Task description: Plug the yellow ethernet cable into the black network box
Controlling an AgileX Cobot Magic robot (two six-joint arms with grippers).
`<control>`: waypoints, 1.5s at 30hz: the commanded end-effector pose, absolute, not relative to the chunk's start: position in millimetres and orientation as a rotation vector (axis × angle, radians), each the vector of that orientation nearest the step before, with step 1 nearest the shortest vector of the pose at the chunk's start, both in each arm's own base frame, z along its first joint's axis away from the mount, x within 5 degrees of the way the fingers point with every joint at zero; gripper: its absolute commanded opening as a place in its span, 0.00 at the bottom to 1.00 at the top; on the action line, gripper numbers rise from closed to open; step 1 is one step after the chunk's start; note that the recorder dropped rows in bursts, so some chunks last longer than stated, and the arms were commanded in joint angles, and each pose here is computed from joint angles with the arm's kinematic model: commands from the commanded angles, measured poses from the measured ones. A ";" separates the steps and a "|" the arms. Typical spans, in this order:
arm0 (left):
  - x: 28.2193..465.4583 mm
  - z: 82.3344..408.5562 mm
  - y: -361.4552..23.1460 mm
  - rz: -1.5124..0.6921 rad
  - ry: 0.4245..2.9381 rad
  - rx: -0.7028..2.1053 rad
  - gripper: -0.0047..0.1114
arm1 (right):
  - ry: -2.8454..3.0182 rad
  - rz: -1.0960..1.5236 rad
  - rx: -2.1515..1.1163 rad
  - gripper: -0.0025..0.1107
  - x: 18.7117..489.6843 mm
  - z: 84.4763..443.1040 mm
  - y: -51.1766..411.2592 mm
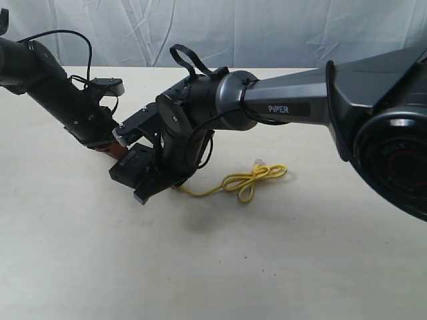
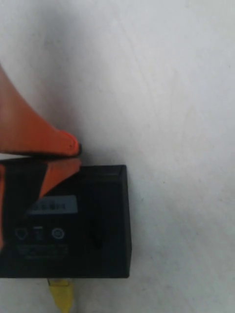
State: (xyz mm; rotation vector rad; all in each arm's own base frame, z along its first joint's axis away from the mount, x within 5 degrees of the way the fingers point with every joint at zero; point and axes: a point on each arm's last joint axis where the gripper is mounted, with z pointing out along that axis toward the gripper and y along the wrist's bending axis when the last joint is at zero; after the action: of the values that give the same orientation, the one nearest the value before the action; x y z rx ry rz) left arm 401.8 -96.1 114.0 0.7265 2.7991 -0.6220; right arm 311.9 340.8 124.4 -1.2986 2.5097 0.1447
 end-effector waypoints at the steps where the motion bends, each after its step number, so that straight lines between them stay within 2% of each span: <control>1: 399.3 113.3 -98.0 -0.654 2.808 0.728 0.04 | 2.441 0.172 -1.274 0.02 317.0 133.6 343.0; 6: 399.1 113.3 -98.0 -0.656 2.811 0.725 0.04 | 2.445 0.180 -1.269 0.02 316.7 133.6 343.2; 8: 399.8 113.3 -97.8 -0.651 2.811 0.709 0.04 | 2.446 0.180 -1.267 0.04 316.7 133.6 343.2; 10: 400.4 114.1 -97.0 -0.649 2.816 0.682 0.04 | 2.455 0.183 -1.251 0.14 316.7 133.6 343.2; 14: 403.1 123.1 -94.2 -0.597 2.794 0.647 0.04 | 2.471 0.190 -1.222 0.41 316.5 135.2 342.9; 15: 404.3 126.2 -90.8 -0.561 2.796 0.618 0.04 | 2.481 0.196 -1.197 0.46 316.5 136.4 342.9; 17: 407.2 134.0 -80.8 -0.475 2.808 0.520 0.04 | 2.502 0.206 -1.150 0.48 316.2 143.4 341.3; 19: 408.6 147.3 -67.3 -0.386 2.804 0.450 0.04 | 2.527 0.208 -1.121 0.47 317.1 154.9 335.2; 21: 406.2 174.3 -46.0 -0.338 2.786 0.346 0.04 | 2.594 0.238 -1.035 0.39 322.5 179.1 316.9; 22: 399.4 197.4 -33.5 -0.330 2.752 0.312 0.04 | 2.664 0.280 -0.942 0.25 329.6 194.9 298.0; 24: 376.3 223.7 -22.0 -0.272 2.672 0.269 0.04 | 2.736 0.402 -0.739 0.02 338.2 211.3 266.3; 26: 339.0 248.7 -18.4 -0.202 2.561 0.248 0.04 | 2.765 0.462 -0.576 0.02 338.8 225.4 227.4; 29: 277.6 276.2 -14.7 -0.125 2.363 0.211 0.04 | 2.714 0.412 -0.401 0.02 320.9 249.9 160.8; 32: 210.1 293.9 -12.8 -0.086 2.195 0.198 0.04 | 2.578 0.364 -0.241 0.02 278.1 273.0 103.3; 34: 176.9 296.3 -12.1 -0.072 2.106 0.189 0.04 | 2.453 0.310 -0.235 0.02 240.9 284.6 81.5; 40: 116.6 277.7 -11.8 -0.092 1.945 0.133 0.04 | 2.119 0.322 -0.175 0.02 151.8 274.4 50.5; 45: 104.3 268.8 -14.4 -0.123 1.984 0.154 0.04 | 2.083 0.332 -0.179 0.02 125.2 269.0 43.0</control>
State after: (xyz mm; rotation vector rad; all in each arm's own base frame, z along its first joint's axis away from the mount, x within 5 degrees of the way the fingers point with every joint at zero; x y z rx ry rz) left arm 110.2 -12.8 272.2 0.1556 1.9698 -0.0942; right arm 136.2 47.3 268.0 -0.1778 2.1209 0.3368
